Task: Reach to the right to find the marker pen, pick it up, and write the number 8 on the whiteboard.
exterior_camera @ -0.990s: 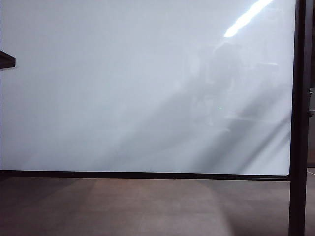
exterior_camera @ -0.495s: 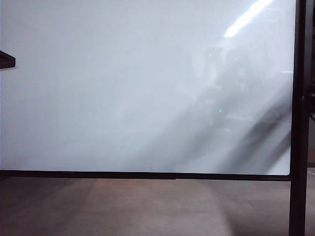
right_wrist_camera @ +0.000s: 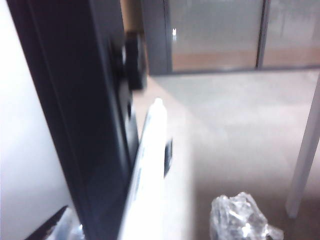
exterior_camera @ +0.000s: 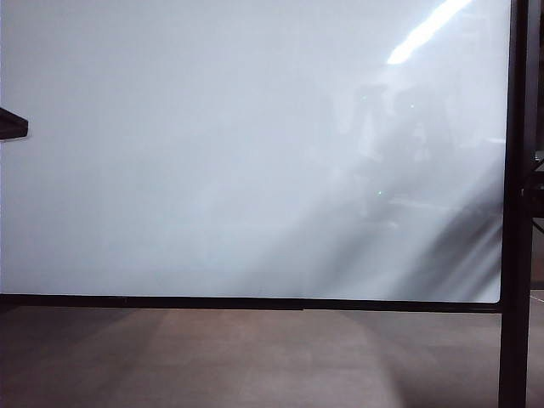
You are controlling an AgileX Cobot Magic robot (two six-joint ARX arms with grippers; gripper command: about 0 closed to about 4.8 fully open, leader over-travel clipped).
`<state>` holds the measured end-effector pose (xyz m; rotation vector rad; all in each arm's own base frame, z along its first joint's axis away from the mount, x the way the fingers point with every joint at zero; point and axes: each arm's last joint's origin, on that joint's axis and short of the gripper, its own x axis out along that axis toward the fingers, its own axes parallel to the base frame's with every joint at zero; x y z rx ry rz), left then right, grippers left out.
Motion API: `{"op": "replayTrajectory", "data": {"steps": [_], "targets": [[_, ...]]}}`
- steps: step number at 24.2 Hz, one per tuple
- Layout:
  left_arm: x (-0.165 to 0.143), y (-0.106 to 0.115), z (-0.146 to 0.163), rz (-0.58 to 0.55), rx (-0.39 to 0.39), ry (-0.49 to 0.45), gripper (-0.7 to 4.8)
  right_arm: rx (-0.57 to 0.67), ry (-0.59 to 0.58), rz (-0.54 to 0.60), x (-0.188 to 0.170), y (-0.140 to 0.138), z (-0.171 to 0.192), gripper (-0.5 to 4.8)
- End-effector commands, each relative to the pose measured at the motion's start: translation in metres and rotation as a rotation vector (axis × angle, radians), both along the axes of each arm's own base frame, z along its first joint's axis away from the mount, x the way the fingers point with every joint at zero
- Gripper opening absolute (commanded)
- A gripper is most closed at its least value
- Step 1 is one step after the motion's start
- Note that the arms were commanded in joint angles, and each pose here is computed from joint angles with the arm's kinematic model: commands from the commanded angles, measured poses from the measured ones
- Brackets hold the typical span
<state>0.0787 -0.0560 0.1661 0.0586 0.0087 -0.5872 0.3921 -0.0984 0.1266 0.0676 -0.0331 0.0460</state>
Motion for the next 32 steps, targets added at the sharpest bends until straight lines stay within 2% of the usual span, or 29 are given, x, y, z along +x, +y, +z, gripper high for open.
{"op": "replayTrajectory", "data": {"steps": [1, 2, 6, 9, 12, 16, 17, 22, 23, 25, 27, 28, 30, 32], "targets": [[0.0, 0.0, 0.001, 0.0, -0.006, -0.008, -0.05, -0.005, -0.032, 0.005, 0.002, 0.0, 0.006, 2.87], [0.0, 0.0, 0.001, 0.0, -0.006, -0.008, -0.05, -0.006, -0.035, 0.005, 0.003, 0.0, 0.007, 2.61], [0.0, 0.0, 0.001, 0.0, -0.006, -0.008, -0.05, -0.006, -0.037, 0.003, 0.003, 0.0, 0.008, 2.6], [0.0, 0.0, 0.001, 0.0, -0.006, -0.008, -0.05, -0.006, -0.039, 0.006, 0.005, -0.001, 0.009, 1.38], [0.0, 0.0, 0.001, 0.0, -0.006, -0.008, -0.05, -0.009, -0.046, 0.005, 0.006, -0.001, 0.011, -0.05], [0.0, 0.0, 0.001, 0.0, -0.006, -0.008, -0.05, -0.01, -0.053, 0.0, 0.006, -0.002, 0.012, -0.05], [0.0, 0.0, 0.001, 0.0, -0.006, -0.008, -0.05, -0.022, -0.101, -0.017, 0.004, -0.006, 0.018, -0.05], [0.0, 0.0, 0.002, 0.0, -0.006, -0.008, -0.05, -0.009, -0.235, -0.141, -0.019, -0.038, 0.083, -0.05], [0.0, 0.0, 0.002, 0.0, -0.006, -0.008, -0.05, -0.009, -0.249, -0.158, -0.03, -0.042, 0.11, -0.05], [0.0, 0.0, 0.002, 0.0, -0.005, -0.007, -0.05, -0.005, -0.267, -0.168, -0.046, -0.038, 0.145, -0.05], [-0.001, 0.001, 0.005, 0.001, 0.005, 0.006, -0.05, 0.004, -0.277, -0.233, -0.069, -0.03, 0.182, -0.05], [-0.005, 0.004, 0.014, 0.0, 0.041, 0.055, -0.05, 0.013, -0.273, -0.249, -0.091, -0.022, 0.209, -0.05], [-0.012, 0.009, 0.029, 0.0, 0.066, 0.091, -0.05, 0.068, -0.266, -0.225, -0.112, -0.01, 0.23, -0.05], [-0.015, 0.011, 0.041, 0.0, 0.054, 0.075, -0.05, 0.083, -0.249, -0.178, -0.126, 0.01, 0.245, -0.05]]}}
